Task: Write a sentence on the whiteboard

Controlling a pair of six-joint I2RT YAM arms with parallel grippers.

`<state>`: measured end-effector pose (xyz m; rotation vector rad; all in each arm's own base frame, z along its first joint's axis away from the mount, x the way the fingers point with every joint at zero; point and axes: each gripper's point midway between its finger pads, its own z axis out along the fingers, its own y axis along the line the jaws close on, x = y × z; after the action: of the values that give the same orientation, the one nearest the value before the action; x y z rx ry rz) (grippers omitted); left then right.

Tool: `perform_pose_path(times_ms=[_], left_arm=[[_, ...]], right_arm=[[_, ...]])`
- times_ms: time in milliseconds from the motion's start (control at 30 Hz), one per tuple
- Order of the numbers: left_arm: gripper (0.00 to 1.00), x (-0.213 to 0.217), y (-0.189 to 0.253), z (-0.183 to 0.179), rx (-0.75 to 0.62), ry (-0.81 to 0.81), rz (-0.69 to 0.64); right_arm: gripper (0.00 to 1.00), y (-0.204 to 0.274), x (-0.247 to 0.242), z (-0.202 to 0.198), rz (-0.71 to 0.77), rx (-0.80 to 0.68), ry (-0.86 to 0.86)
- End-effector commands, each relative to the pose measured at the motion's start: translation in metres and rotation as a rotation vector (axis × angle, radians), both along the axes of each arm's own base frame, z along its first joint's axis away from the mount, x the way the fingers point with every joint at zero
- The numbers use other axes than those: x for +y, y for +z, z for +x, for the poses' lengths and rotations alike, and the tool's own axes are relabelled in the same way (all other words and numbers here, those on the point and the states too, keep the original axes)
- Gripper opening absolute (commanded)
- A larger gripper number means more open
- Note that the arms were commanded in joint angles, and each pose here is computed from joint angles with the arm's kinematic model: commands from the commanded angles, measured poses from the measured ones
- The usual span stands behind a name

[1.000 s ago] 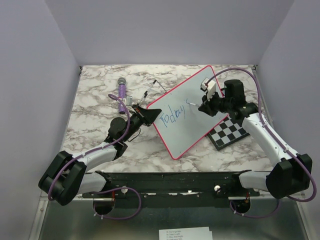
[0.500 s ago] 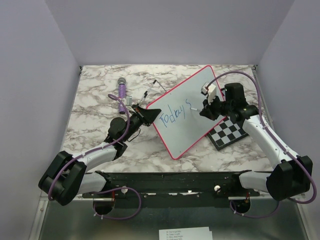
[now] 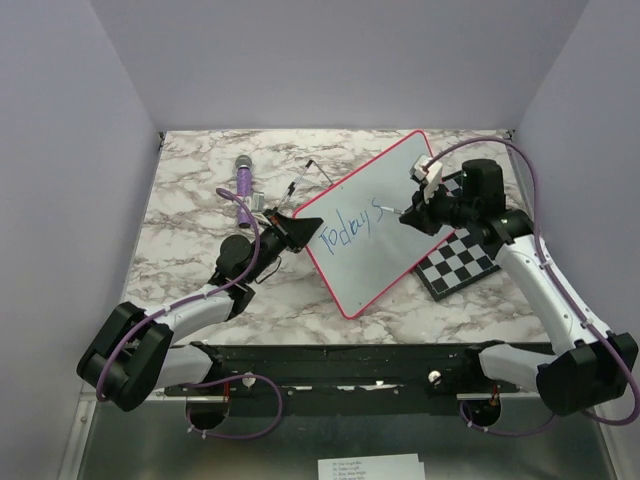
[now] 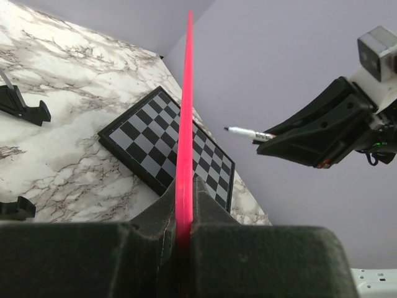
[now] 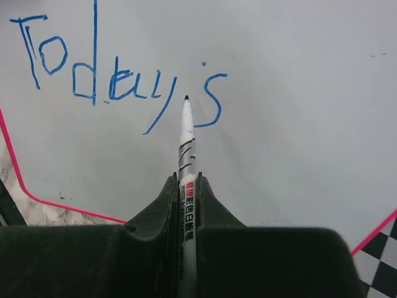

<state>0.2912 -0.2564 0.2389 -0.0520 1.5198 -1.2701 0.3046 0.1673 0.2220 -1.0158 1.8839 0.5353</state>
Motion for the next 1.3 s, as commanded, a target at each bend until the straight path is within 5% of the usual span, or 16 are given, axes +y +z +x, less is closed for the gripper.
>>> perform_pose_path(times_ms=[0, 367, 1267], left_arm=[[0.0, 0.0, 0.057, -0.014, -0.172, -0.044, -0.119], [0.0, 0.0, 0.058, -0.016, -0.181, -0.052, -0.116], [0.0, 0.001, 0.057, -0.017, -0.18, -0.055, -0.118]], right_arm=[[0.01, 0.027, -0.012, 0.012, 0.046, -0.072, -0.05], [0.0, 0.014, -0.048, 0.048, 0.028, -0.121, -0.111], [0.0, -0.015, -0.047, 0.058, 0.018, -0.07, -0.098]])
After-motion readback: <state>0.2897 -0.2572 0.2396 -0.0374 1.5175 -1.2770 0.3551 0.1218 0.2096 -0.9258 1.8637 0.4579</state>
